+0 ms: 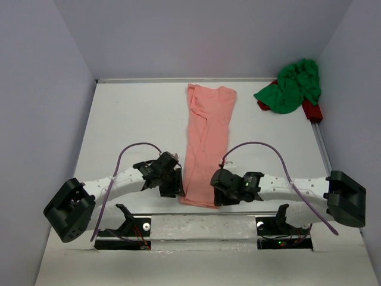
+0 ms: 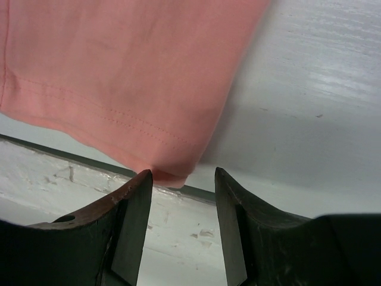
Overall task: Fold and stack the t-shirts
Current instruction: Grab the bottom of the folded rectangular tshirt with both arms
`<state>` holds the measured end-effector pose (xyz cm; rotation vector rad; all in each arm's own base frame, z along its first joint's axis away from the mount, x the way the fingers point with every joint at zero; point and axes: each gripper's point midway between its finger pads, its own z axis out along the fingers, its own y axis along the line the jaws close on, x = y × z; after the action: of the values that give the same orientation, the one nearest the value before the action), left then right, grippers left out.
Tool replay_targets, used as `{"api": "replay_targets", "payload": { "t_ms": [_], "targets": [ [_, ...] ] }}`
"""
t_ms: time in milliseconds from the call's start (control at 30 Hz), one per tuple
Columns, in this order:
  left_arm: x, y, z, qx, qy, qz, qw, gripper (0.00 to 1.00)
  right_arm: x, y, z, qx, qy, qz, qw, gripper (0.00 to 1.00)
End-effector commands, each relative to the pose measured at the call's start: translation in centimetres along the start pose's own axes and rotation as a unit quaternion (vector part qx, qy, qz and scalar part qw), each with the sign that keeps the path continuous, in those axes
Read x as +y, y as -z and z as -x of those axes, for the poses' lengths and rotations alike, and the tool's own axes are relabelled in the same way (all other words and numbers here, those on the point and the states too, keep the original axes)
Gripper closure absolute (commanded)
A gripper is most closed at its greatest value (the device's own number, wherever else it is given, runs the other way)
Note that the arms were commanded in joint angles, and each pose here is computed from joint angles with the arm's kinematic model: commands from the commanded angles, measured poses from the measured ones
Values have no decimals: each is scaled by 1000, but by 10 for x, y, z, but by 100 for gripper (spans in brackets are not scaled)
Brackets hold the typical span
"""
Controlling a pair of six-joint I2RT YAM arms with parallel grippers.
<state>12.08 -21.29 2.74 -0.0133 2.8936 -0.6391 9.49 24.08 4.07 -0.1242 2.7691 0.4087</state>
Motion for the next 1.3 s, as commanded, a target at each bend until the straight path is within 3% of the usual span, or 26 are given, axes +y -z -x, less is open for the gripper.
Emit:
{"api": "replay_targets", "payload": {
  "t_ms": [0,100,333,700,800,867,967,1000,1033,1267],
  "targets": [
    [-1,-3,-10,15,5,-16,1000,47,15,-8,4,-11,0,18,1000,48],
    [-1,-6,-11,15,7,-20,1000,52,18,-15,2,-3,6,15,1000,48],
    [-4,-10,-10,16,6,-28,999,83,18,-21,-3,10,3,13,1000,48],
    [-7,-14,-12,22,1,-40,999,100,15,-22,-5,11,-4,7,1000,49],
    [-5,-13,-15,23,3,-40,999,100,11,-21,-4,10,-9,-4,1000,52],
    [-6,-10,-14,18,5,-45,999,100,6,-19,-6,8,-11,-19,1000,57],
    [-7,-4,-13,7,10,-44,999,100,2,-15,-11,3,-7,-46,999,78],
    [-6,-3,-13,5,13,-40,999,100,6,-12,-12,0,-2,-50,999,91],
    [-8,0,-13,2,12,-44,999,100,1,-9,-14,0,-6,-67,998,97],
    [-9,12,-21,-7,19,-45,999,100,-4,0,-15,-29,-7,-106,994,100]
  ]
}}
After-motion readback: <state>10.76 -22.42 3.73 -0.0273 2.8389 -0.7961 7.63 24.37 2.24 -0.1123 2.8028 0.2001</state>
